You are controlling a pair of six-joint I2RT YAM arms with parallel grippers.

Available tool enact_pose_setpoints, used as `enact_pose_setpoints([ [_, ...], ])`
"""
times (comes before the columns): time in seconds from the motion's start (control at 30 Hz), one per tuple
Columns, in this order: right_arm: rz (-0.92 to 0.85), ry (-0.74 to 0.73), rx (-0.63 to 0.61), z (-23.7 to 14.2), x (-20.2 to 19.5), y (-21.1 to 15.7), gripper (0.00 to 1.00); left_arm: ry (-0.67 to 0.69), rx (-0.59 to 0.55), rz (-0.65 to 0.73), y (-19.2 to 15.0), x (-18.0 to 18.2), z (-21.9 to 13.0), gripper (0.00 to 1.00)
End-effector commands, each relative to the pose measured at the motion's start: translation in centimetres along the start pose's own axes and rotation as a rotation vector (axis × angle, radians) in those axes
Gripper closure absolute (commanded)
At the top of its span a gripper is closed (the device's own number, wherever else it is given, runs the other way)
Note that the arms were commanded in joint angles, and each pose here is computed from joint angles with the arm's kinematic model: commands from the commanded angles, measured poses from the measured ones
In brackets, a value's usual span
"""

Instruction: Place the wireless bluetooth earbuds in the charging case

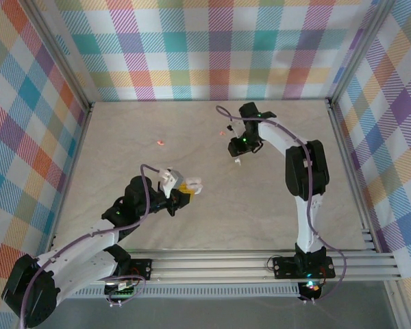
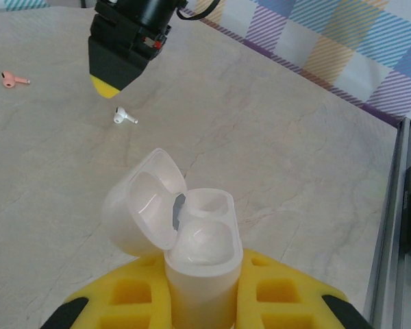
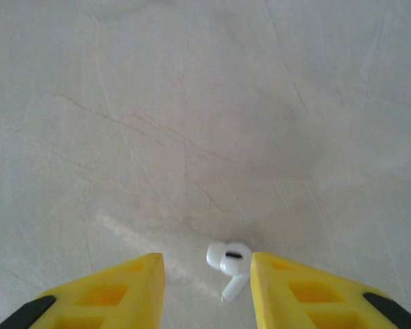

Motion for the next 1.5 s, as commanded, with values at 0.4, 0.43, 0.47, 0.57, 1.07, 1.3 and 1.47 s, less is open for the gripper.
enact_pose_setpoints([
  [0.4, -0.046, -0.12, 0.1, 1.1, 0.3, -0.5, 0.46, 0.031, -0.043, 0.046, 1.8, -0.5, -1.4, 1.0],
  [0.43, -0.051, -0.125, 0.103, 1.0, 0.2, -0.6, 0.46, 0.026, -0.038, 0.053, 1.9, -0.6, -1.4, 1.0],
  [0.47, -0.056, -0.131, 0.109, 1.0, 0.2, -0.7, 0.47, 0.024, -0.034, 0.059, 2.0, -0.7, -1.4, 1.0],
  [0.57, -0.059, -0.154, 0.141, 1.4, -0.1, -1.2, 0.51, 0.02, -0.014, 0.07, 2.0, -0.7, -1.4, 1.0],
  [1.07, -0.056, -0.135, 0.185, 3.2, 0.4, -2.5, 0.55, 0.011, -0.012, 0.06, 1.5, -0.9, -1.8, 1.0],
  [1.3, -0.049, -0.142, 0.179, 3.0, 0.6, -2.2, 0.55, 0.008, -0.02, 0.061, 1.5, -0.9, -1.8, 1.0],
  [1.47, -0.033, -0.136, 0.154, 2.5, 0.9, -1.5, 0.55, 0.01, -0.02, 0.063, 1.6, -1.0, -1.9, 1.0],
])
Point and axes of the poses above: each hand's point on the last joint's axis, 136 mm out from that joint toward the fingers, its own z axis out along the fingers, its own x axis along the line the jaws close on, y = z × x, the point moved 8 cm from there along -z, back along the fingers, and after that the axes turned 1 degree about z, right-handed, at the moved point
